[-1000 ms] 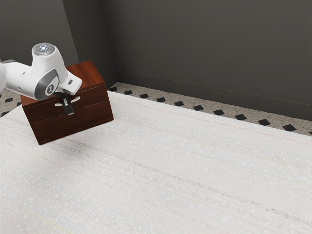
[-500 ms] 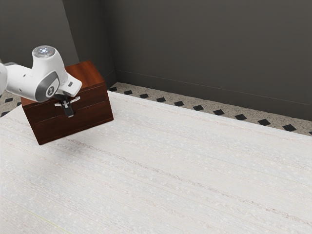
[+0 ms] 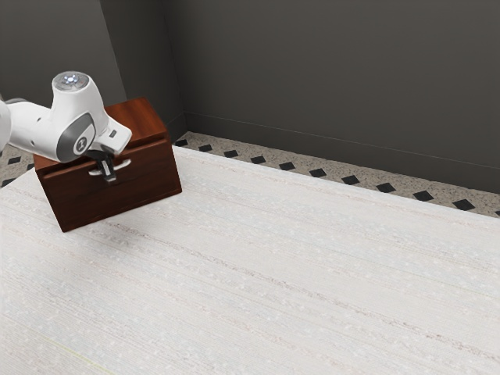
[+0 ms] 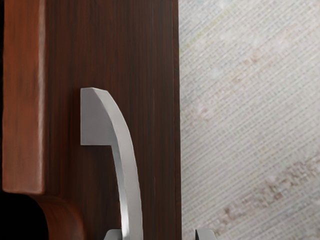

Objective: Pull the drawer handle with one arm to open the drawer

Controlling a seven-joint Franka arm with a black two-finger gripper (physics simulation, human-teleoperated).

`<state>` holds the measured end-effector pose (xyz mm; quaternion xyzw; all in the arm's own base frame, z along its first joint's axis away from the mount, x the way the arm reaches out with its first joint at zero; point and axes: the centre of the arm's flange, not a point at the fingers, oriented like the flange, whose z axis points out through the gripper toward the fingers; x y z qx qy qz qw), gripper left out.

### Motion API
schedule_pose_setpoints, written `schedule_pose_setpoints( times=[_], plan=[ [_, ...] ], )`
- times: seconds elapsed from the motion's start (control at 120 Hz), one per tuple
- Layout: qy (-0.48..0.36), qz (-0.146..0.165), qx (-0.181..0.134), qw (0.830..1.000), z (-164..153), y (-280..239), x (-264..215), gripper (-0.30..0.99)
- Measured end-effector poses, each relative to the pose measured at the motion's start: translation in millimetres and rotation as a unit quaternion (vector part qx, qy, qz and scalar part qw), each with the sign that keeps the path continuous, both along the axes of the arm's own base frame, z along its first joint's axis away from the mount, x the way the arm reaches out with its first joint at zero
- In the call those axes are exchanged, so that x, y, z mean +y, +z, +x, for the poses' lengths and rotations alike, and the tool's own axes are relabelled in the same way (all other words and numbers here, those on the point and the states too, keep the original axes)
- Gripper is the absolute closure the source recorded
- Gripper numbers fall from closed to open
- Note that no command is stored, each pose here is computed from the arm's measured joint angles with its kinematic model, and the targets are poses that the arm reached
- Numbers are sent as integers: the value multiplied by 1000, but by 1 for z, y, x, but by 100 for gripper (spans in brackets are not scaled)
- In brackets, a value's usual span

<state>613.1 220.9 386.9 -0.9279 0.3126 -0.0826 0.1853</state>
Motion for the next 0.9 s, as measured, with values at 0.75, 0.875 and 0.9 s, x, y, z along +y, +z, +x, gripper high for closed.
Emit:
schedule_pose_setpoints(
  times=[0.75,0.875,0.9],
  plan=[
    [-3,-10,8,1000,-14,4,-25,79],
    [-4,-13,10,1000,-20,4,-31,79],
    [-4,-13,11,1000,-21,4,-32,79]
  ],
)
